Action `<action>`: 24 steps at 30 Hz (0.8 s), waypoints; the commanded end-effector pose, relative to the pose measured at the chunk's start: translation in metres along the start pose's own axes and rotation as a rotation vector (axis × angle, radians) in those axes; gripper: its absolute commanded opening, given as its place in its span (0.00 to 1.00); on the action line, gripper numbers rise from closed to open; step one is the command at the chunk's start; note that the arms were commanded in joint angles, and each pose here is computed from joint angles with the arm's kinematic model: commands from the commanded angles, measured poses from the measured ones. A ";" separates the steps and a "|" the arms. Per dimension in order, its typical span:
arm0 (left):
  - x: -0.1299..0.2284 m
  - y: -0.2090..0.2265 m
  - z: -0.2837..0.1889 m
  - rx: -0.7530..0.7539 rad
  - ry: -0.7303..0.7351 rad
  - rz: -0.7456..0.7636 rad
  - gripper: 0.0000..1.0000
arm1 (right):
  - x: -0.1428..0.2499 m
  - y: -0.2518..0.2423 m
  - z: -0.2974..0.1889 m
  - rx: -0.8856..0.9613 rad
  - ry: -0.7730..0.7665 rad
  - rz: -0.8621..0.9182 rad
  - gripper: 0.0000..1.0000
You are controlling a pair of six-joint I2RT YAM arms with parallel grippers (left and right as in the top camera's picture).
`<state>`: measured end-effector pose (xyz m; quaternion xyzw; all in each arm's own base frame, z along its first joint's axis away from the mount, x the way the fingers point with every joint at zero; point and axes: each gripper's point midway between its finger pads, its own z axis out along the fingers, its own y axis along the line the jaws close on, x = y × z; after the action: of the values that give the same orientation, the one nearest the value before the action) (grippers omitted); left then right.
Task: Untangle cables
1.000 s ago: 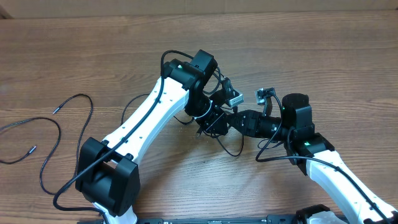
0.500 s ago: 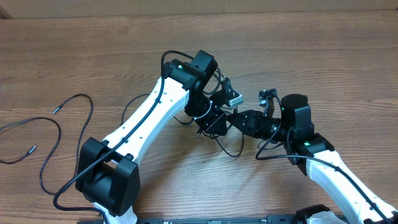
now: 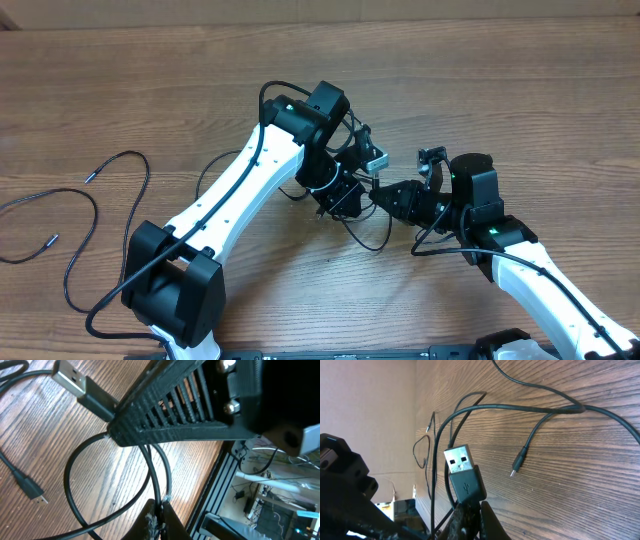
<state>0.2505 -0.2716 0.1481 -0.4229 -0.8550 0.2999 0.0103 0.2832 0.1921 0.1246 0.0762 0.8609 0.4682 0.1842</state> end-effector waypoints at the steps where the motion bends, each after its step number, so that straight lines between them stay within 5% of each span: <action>1: 0.003 0.010 -0.004 -0.072 0.029 0.018 0.04 | -0.006 0.000 0.000 0.018 -0.025 -0.006 0.04; 12: 0.007 0.046 -0.035 -0.105 -0.053 -0.137 0.04 | -0.004 -0.014 -0.001 0.082 -0.034 0.024 0.05; 13: 0.006 0.049 -0.040 -0.088 -0.075 -0.153 0.04 | -0.004 -0.014 -0.001 0.082 -0.034 0.024 0.11; 24: 0.010 0.030 -0.038 0.010 -0.068 -0.094 0.08 | -0.004 -0.014 -0.001 0.083 -0.032 0.026 0.14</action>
<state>0.2779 -0.2246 0.1485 -0.3460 -0.8885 0.3010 0.0154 0.2834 0.1834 0.1111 0.1009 0.8762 0.4348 0.1817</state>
